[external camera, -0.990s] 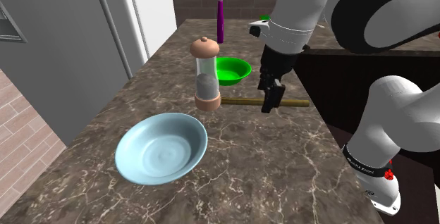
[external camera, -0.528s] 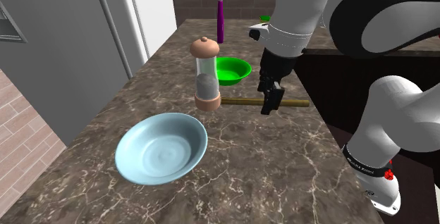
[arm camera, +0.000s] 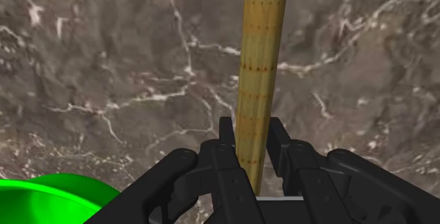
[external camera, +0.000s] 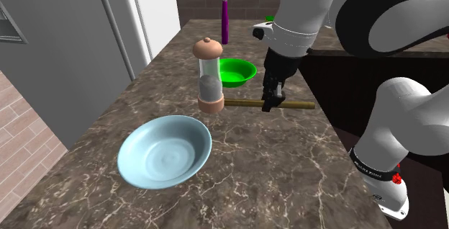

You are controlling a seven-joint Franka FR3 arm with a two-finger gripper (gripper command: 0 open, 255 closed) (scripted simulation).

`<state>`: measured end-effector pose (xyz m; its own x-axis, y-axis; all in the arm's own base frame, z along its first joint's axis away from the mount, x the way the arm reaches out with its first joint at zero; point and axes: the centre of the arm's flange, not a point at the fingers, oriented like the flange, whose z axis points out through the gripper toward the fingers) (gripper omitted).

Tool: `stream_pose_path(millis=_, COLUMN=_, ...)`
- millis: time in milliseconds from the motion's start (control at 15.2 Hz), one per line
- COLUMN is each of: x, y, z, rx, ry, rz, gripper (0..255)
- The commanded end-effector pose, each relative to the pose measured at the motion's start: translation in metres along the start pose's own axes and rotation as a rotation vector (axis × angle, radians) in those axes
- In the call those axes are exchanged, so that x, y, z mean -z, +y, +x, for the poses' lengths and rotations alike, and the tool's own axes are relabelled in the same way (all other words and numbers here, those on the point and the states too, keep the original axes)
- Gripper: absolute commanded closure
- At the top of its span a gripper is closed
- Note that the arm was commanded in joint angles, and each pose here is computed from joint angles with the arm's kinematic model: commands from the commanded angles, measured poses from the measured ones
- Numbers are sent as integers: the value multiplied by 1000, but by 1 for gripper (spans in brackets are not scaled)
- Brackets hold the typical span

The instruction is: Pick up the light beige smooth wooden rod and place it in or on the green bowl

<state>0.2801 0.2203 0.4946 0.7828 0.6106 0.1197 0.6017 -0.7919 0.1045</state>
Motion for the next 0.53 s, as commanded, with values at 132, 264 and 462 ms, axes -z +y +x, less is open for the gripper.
stream_pose_path(millis=132, x=-3, y=1, z=-4, rx=-3, ry=-11, rz=-2, gripper=255)
stream_pose_path(millis=264, x=7, y=3, z=-3, rx=-3, ry=-11, rz=-2, gripper=255)
stream_pose_path(millis=462, x=23, y=4, z=-1, rx=-3, ry=-11, rz=-2, gripper=255)
